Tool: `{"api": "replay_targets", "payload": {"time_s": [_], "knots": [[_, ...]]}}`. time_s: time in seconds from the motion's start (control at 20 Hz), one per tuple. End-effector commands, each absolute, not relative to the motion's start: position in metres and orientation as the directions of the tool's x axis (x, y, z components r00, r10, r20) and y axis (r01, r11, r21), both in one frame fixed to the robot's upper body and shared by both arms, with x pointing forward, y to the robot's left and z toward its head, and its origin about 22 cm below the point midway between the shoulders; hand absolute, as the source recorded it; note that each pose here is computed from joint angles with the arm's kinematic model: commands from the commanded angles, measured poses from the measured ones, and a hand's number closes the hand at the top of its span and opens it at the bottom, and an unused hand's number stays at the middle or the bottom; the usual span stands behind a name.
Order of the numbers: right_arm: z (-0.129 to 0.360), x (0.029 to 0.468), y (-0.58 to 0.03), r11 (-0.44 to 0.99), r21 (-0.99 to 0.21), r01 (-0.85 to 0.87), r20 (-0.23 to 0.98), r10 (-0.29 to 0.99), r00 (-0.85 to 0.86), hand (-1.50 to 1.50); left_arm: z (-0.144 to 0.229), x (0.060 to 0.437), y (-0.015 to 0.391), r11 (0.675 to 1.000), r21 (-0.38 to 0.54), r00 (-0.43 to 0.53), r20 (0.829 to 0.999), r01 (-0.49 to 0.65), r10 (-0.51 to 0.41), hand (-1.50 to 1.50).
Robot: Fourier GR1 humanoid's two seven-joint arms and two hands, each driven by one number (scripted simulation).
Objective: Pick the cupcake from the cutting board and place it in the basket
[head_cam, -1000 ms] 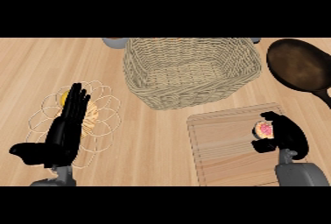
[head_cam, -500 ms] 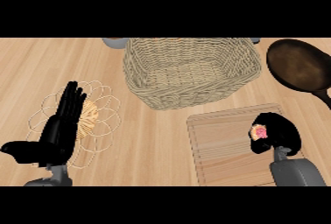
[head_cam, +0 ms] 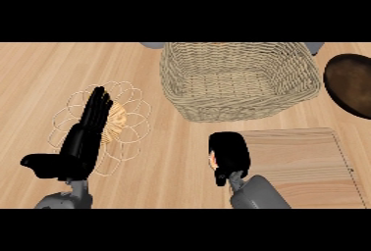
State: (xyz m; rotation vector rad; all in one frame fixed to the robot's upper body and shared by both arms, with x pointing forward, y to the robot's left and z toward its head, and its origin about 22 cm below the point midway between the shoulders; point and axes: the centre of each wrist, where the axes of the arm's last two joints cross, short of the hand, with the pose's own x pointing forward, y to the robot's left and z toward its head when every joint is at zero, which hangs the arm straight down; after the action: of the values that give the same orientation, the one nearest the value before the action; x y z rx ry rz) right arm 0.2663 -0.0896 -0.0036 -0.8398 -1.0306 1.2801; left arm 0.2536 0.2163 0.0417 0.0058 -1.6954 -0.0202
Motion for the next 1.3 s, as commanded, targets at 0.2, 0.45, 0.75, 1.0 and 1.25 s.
{"api": "replay_targets", "payload": {"time_s": [0.2, 0.45, 0.75, 1.0, 1.25], "knots": [[-0.01, 0.226, -0.012, 0.145, -0.967, -0.21, 0.19, 0.958, -0.216, 1.5, 0.04, 0.261, 0.2, 0.999, 0.013, -0.12, 0.993, 0.03, -0.009, 0.0], [0.019, 0.2, 0.01, 0.408, -0.896, -0.174, 0.441, 0.865, -0.241, 1.5, 0.03, 0.258, 0.212, 1.0, 0.018, -0.111, 0.994, -0.003, -0.018, 0.0], [0.08, 0.183, 0.029, 0.64, -0.766, -0.063, 0.617, 0.705, -0.349, 1.5, 0.032, 0.25, 0.225, 0.999, 0.028, -0.093, 0.995, -0.041, -0.032, 0.0], [0.118, 0.166, 0.038, 0.704, -0.708, -0.06, 0.668, 0.639, -0.382, 1.5, 0.038, 0.256, 0.215, 0.999, 0.006, -0.096, 0.995, -0.037, -0.009, 0.0], [0.141, 0.171, 0.037, 0.71, -0.703, -0.034, 0.689, 0.669, -0.277, 1.5, 0.036, 0.239, 0.238, 0.998, 0.015, -0.107, 0.994, -0.061, -0.022, 0.0]]}}
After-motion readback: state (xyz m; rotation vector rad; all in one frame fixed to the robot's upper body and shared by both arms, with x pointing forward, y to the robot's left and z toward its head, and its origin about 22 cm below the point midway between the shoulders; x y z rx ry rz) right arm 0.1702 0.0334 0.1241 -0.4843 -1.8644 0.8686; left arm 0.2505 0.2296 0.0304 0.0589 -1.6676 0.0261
